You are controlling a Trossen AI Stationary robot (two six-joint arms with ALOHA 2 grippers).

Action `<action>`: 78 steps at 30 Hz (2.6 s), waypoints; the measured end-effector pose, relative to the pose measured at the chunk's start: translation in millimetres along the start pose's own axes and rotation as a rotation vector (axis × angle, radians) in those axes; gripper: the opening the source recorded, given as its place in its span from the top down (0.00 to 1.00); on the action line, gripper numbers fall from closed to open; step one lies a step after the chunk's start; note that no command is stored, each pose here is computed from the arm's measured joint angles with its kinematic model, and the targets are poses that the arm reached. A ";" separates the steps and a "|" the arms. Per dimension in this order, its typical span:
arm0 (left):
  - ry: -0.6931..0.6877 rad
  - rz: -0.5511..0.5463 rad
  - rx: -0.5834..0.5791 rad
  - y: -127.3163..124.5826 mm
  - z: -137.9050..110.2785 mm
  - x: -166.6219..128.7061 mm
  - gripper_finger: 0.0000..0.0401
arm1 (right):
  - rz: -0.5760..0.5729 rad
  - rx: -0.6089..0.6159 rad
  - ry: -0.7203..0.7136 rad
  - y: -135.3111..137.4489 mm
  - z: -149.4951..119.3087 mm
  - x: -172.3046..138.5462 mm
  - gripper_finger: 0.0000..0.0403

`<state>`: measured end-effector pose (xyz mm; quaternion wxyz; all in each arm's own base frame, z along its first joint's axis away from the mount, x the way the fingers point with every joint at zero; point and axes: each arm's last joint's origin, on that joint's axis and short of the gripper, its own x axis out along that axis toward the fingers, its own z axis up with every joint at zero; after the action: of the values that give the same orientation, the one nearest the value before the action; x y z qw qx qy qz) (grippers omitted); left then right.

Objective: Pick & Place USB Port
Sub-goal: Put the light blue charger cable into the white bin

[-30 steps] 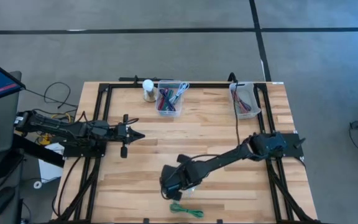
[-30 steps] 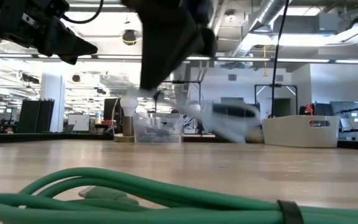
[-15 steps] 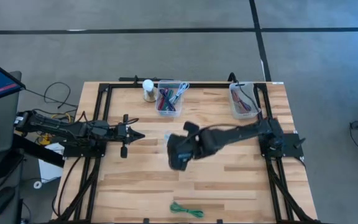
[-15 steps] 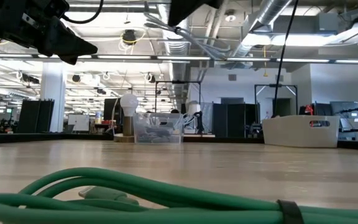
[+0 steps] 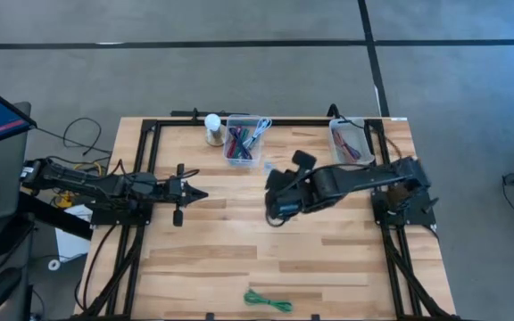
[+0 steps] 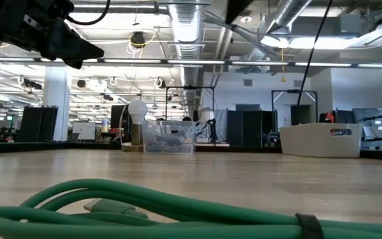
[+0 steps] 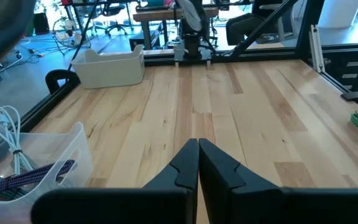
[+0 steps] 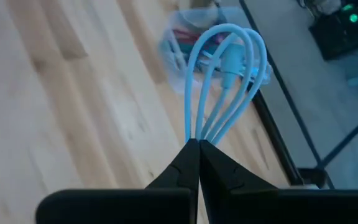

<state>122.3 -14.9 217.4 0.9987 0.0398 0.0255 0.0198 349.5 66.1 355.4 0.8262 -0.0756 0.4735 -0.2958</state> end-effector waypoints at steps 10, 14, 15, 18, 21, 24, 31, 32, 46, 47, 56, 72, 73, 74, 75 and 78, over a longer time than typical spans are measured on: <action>-0.014 0.001 -0.003 0.1 1.4 -0.1 0.97 | -0.053 0.106 -0.020 -56.6 -51.0 6.1 1.00; -0.015 0.001 -0.003 0.1 1.5 -0.1 0.97 | -0.058 0.141 -0.050 -80.1 -71.5 10.0 1.00; -0.016 0.001 -0.003 0.1 1.5 -0.1 0.97 | -0.064 0.149 -0.057 -86.5 -76.5 11.1 1.00; -0.019 0.002 -0.004 0.2 1.8 -0.1 0.97 | -0.094 0.163 -0.055 -105.2 -92.5 18.1 1.00; -0.023 0.002 -0.005 0.2 2.2 -0.1 0.97 | -0.124 0.198 -0.060 -124.0 -107.2 26.9 1.00; -0.023 0.002 -0.001 0.2 2.2 -0.1 0.97 | -0.122 0.224 -0.070 -139.9 -121.2 38.5 1.00; -0.025 0.002 -0.001 0.2 2.5 -0.1 0.97 | -0.154 0.287 -0.048 -168.8 -152.4 71.2 1.00; -0.025 0.002 -0.001 0.2 2.5 -0.1 0.97 | -0.163 0.293 -0.038 -171.7 -156.5 76.2 1.00; -0.028 0.003 -0.002 0.2 2.8 -0.1 0.97 | -0.260 0.449 0.076 -209.8 -195.7 138.9 1.00; -0.029 0.003 -0.002 0.2 2.8 -0.1 0.97 | -0.247 0.460 0.088 -211.0 -197.4 142.4 1.00; -0.029 0.003 -0.002 0.2 2.8 -0.1 0.97 | -0.209 0.510 0.139 -216.5 -202.8 160.5 0.99; -0.029 0.004 -0.002 0.3 2.8 0.0 0.97 | 0.029 0.538 -0.014 -204.9 -187.8 155.0 0.71; -0.029 0.004 -0.002 0.3 2.8 -0.1 0.97 | 0.093 0.545 -0.056 -201.5 -183.1 154.3 0.71; -0.029 0.005 -0.002 0.3 2.8 -0.1 0.97 | 0.148 0.548 -0.098 -198.2 -178.1 153.3 0.71; -0.029 0.005 -0.002 0.3 2.8 -0.1 0.97 | 0.196 0.546 -0.144 -194.7 -172.5 152.0 0.71; -0.029 0.006 -0.002 0.3 2.8 -0.1 0.97 | 0.288 0.524 -0.266 -184.0 -156.9 147.6 0.72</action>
<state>122.3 -14.8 220.2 0.9989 0.0391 0.0110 0.0224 198.6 -141.9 236.3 0.9055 0.1693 0.2752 -0.2753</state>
